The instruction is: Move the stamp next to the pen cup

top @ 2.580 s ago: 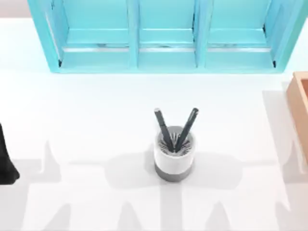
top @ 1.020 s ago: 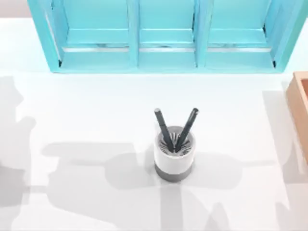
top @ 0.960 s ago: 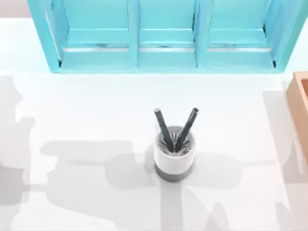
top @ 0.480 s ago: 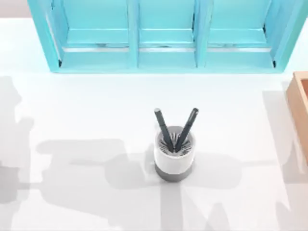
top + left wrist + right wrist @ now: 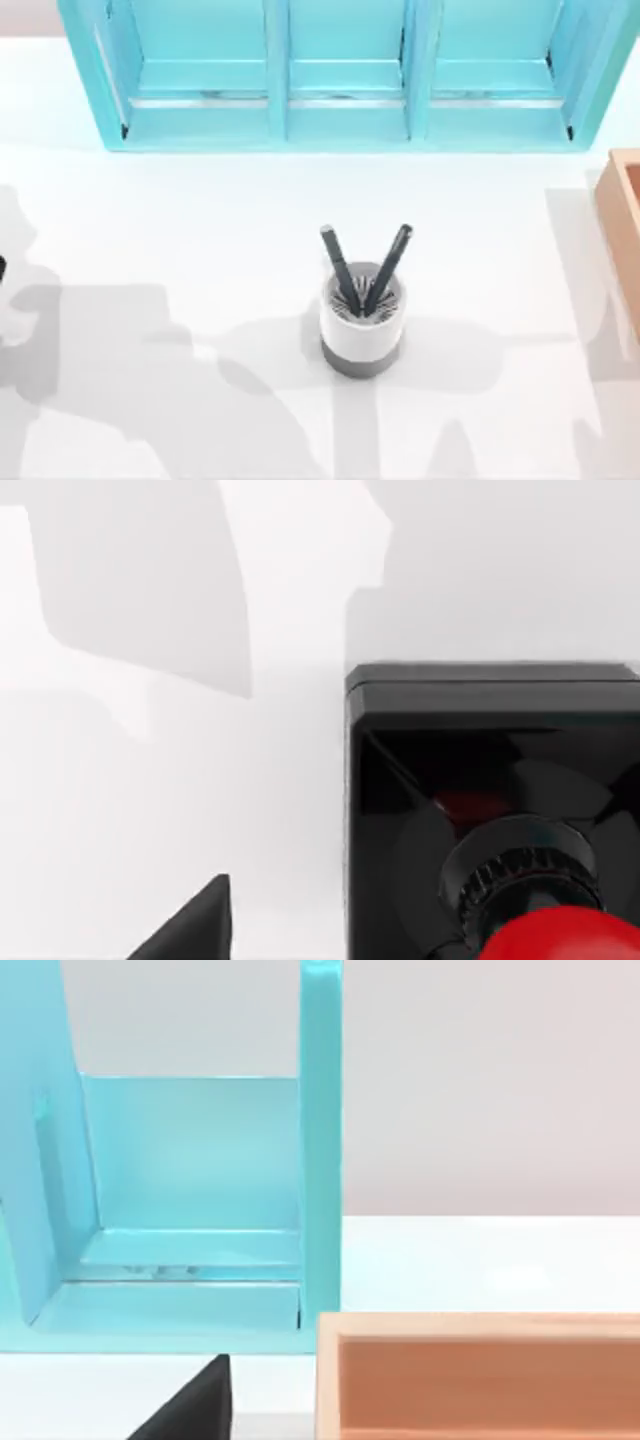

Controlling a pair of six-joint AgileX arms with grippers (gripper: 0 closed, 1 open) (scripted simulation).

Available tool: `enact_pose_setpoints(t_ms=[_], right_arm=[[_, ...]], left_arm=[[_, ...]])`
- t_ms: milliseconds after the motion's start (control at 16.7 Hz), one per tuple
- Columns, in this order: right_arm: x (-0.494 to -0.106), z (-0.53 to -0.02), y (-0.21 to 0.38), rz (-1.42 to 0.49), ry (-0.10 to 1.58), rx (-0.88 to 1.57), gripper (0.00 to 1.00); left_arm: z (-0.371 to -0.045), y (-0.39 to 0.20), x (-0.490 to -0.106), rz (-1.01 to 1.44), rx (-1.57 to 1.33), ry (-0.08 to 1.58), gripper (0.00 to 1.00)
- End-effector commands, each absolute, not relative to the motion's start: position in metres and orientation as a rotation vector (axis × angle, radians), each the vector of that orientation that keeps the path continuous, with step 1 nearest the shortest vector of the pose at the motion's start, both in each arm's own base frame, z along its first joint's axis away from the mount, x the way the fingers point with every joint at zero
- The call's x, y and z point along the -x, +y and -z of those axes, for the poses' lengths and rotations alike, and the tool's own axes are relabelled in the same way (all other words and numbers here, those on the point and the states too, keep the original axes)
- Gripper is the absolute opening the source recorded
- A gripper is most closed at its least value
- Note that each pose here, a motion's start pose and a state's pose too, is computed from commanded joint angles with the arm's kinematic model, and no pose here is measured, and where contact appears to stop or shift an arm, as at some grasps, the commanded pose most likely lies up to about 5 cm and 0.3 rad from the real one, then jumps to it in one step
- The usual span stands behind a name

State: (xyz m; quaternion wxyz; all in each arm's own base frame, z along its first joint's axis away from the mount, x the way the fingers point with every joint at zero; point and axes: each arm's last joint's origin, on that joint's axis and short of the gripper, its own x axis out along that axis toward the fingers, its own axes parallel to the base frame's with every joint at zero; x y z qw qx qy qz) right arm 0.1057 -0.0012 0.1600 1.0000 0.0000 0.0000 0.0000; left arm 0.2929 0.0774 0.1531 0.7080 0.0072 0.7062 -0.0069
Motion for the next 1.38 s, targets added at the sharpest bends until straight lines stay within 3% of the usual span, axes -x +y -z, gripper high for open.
enact_pose_setpoints(t_ms=[300,1080,1380], right_arm=[[-0.1057,-0.1600,-0.0012,0.000,0.000,0.000,1.00],[-0.1057,-0.1600,-0.0012,0.000,0.000,0.000,1.00],[-0.1057,-0.1600,-0.0012,0.000,0.000,0.000,1.00]], left_arm=[[-0.1491,0.0772,-0.2918,0.016,-0.015,1.571,1.00],[-0.1491,0.0772,-0.2918,0.016,-0.015,1.571,0.02],[-0.1491,0.0772,-0.2918,0.016,-0.015,1.571,0.00]])
